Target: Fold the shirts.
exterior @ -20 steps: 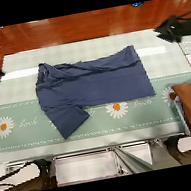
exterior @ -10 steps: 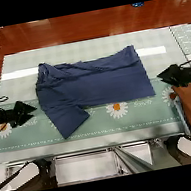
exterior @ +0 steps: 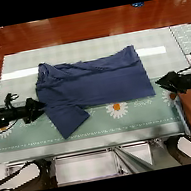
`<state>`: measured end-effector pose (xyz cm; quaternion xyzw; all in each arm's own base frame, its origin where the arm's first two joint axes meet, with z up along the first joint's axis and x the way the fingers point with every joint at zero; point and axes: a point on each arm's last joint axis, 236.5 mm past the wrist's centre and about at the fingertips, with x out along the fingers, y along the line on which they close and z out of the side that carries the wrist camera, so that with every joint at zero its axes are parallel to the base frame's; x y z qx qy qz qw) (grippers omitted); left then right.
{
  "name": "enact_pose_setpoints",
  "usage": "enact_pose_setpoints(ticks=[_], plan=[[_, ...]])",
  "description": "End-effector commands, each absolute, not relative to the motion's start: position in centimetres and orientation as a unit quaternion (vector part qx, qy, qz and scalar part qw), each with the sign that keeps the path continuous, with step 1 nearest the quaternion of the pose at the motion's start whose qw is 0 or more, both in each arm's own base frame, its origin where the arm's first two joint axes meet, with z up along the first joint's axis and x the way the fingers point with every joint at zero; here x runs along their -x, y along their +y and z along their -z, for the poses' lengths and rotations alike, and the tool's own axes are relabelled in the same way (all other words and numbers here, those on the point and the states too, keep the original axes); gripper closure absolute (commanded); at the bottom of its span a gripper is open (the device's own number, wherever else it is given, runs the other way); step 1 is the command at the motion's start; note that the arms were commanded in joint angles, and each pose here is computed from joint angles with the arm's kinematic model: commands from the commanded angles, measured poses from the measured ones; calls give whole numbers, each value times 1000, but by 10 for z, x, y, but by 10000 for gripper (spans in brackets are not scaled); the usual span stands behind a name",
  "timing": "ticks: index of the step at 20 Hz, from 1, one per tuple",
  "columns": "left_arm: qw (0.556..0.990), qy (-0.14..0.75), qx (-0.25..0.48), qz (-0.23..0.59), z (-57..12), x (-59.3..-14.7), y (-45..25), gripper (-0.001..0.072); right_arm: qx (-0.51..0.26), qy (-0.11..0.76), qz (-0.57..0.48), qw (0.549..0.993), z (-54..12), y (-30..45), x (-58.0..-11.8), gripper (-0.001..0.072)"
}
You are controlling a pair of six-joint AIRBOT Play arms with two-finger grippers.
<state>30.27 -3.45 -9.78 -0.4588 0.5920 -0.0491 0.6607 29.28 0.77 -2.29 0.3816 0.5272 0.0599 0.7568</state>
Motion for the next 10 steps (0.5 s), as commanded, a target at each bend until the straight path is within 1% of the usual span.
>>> enact_pose_setpoints(ticks=[1,2,3,4,6,10], plan=[[654,607,448,63,109,-310,-57,331,-382,526,-56,758,24,6,-293,310],[655,608,444,69,107,-313,-59,537,-378,524,-48,762,26,2,-294,309],[659,606,437,78,103,-317,-61,673,-371,524,-33,766,30,-8,-293,309],[664,604,432,88,98,-320,-62,685,-369,533,4,762,38,-25,-286,309],[669,602,423,103,89,-324,-63,687,-375,555,61,740,53,-47,-269,309],[674,599,419,107,87,-328,-62,687,-391,613,31,686,76,-23,-256,309]])
